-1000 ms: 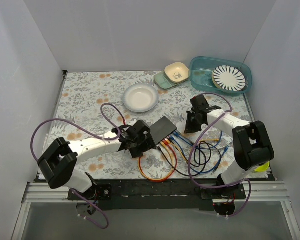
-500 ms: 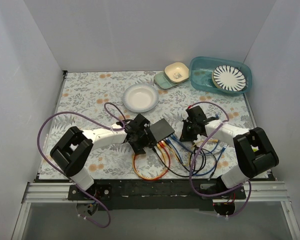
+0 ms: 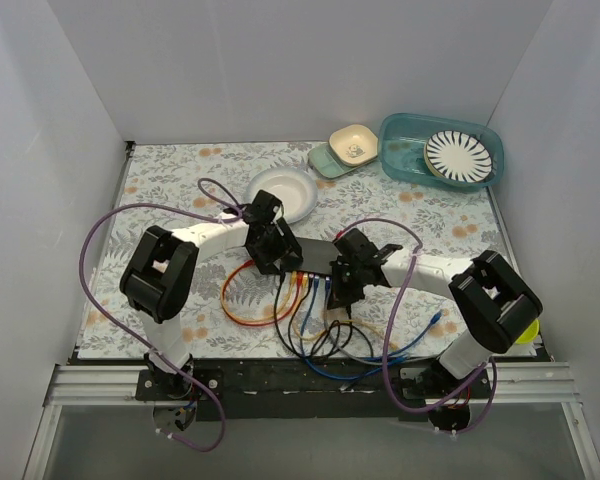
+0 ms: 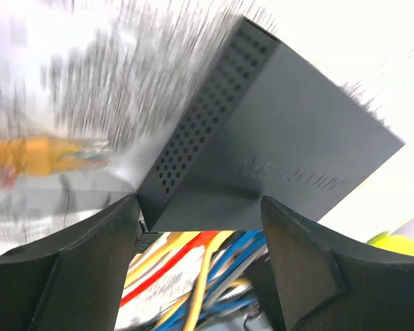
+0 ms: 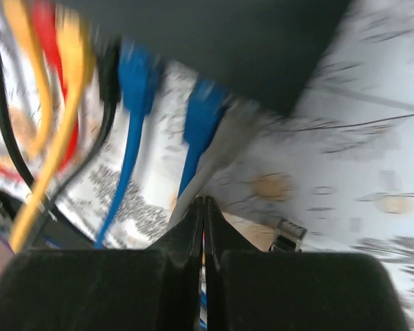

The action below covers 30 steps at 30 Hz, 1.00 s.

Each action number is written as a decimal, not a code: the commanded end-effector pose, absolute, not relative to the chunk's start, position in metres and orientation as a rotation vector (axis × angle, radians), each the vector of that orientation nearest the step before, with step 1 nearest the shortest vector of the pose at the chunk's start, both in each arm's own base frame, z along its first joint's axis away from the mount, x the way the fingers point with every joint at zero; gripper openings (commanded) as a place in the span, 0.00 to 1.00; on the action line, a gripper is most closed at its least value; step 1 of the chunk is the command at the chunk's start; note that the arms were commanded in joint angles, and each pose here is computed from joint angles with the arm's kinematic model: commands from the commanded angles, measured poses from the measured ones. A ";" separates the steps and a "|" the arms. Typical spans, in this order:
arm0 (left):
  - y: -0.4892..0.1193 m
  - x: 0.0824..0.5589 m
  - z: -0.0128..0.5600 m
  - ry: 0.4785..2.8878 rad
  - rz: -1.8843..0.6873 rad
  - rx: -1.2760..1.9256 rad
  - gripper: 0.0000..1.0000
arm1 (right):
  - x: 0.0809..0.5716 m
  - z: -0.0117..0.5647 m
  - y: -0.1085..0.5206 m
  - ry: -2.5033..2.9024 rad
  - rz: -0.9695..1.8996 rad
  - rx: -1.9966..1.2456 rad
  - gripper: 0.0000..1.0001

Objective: Pull the plug from the switch port

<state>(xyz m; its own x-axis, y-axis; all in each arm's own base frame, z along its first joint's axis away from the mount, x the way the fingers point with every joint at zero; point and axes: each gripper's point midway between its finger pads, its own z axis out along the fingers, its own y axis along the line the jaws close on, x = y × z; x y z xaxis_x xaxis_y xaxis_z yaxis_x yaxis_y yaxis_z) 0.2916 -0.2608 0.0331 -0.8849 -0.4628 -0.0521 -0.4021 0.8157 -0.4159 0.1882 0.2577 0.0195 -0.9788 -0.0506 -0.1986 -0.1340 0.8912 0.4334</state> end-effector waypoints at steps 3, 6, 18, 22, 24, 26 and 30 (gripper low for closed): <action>-0.258 0.344 0.056 2.709 -0.620 -0.574 0.72 | 0.167 0.028 0.277 2.931 0.752 -0.221 0.01; -0.251 0.338 0.083 2.649 -0.639 -0.597 0.77 | 0.189 0.051 0.262 2.850 0.660 -0.197 0.01; -0.199 0.276 0.111 2.508 -0.631 -0.768 0.80 | 0.209 0.051 0.256 2.801 0.648 -0.260 0.01; -0.192 0.257 0.094 2.531 -0.624 -0.804 0.82 | 0.220 0.042 0.262 2.823 0.626 -0.294 0.01; -0.190 0.254 0.102 2.505 -0.650 -0.803 0.82 | 0.226 0.035 0.262 2.837 0.602 -0.290 0.01; -0.187 0.249 0.105 2.495 -0.660 -0.797 0.82 | 0.238 0.031 0.259 2.843 0.593 -0.246 0.01; -0.180 0.240 0.104 2.519 -0.620 -0.794 0.83 | 0.259 0.024 0.242 2.864 0.558 -0.132 0.01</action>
